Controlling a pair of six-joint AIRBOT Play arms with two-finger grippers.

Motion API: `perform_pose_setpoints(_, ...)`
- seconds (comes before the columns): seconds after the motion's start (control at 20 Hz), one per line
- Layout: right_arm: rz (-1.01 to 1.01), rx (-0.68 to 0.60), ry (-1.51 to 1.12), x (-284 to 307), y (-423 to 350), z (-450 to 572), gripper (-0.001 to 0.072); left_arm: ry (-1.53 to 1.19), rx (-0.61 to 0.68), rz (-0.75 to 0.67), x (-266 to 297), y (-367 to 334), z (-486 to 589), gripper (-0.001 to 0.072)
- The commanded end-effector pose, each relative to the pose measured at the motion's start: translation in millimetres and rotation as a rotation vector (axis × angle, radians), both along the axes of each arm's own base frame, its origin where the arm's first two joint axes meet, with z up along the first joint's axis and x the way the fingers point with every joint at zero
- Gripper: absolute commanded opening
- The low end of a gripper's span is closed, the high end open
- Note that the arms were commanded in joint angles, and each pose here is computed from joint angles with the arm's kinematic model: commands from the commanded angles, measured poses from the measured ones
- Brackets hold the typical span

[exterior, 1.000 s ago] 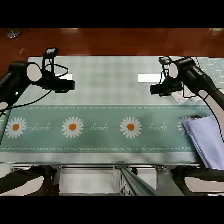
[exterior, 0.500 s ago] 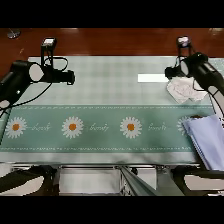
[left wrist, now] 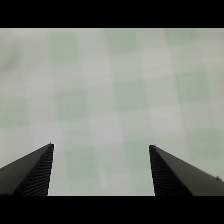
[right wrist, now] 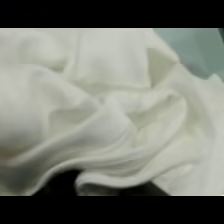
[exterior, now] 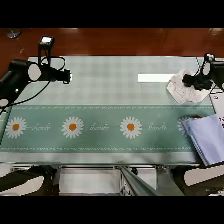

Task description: Fold the shirts.

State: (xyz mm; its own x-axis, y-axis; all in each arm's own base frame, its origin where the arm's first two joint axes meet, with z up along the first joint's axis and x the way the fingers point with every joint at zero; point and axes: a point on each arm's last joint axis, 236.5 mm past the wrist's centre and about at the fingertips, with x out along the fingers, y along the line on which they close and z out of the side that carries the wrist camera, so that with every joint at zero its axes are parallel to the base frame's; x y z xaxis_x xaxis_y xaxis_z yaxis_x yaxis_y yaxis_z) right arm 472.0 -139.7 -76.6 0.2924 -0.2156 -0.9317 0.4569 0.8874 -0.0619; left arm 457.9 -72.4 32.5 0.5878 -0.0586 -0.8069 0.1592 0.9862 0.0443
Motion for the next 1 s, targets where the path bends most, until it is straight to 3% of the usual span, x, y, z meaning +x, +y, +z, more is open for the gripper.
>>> perform_pose_setpoints(0.0,0.056,0.128,0.053,-2.6,17.5,2.4,0.0031,0.118,0.045,0.019,-21.3,20.3,-7.3,0.0704)
perform_pose_setpoints(0.15,0.167,0.13,-0.117,34.6,28.5,98.2,0.0031,0.161,0.034,0.081,-45.1,42.9,11.8,0.0704)
perform_pose_setpoints(0.35,0.301,0.106,-0.535,52.2,60.9,281.8,0.0031,0.007,-0.179,0.07,-84.4,7.5,64.3,0.0703)
perform_pose_setpoints(0.65,0.479,-0.015,-0.952,-11.9,125.4,476.4,0.003,-0.004,-0.364,-0.011,-180.0,-42.3,54.3,0.0703)
perform_pose_setpoints(0.8,0.577,-0.031,-1.098,-52.3,168.5,538.2,0.003,0.013,-0.379,0.006,-187.1,-42.2,46.9,0.0703)
perform_pose_setpoints(0.95,0.737,-0.032,-1.083,-106.5,213.4,549.6,0.003,0.03,-0.382,0.011,-185.0,-43.7,42.1,0.0703)
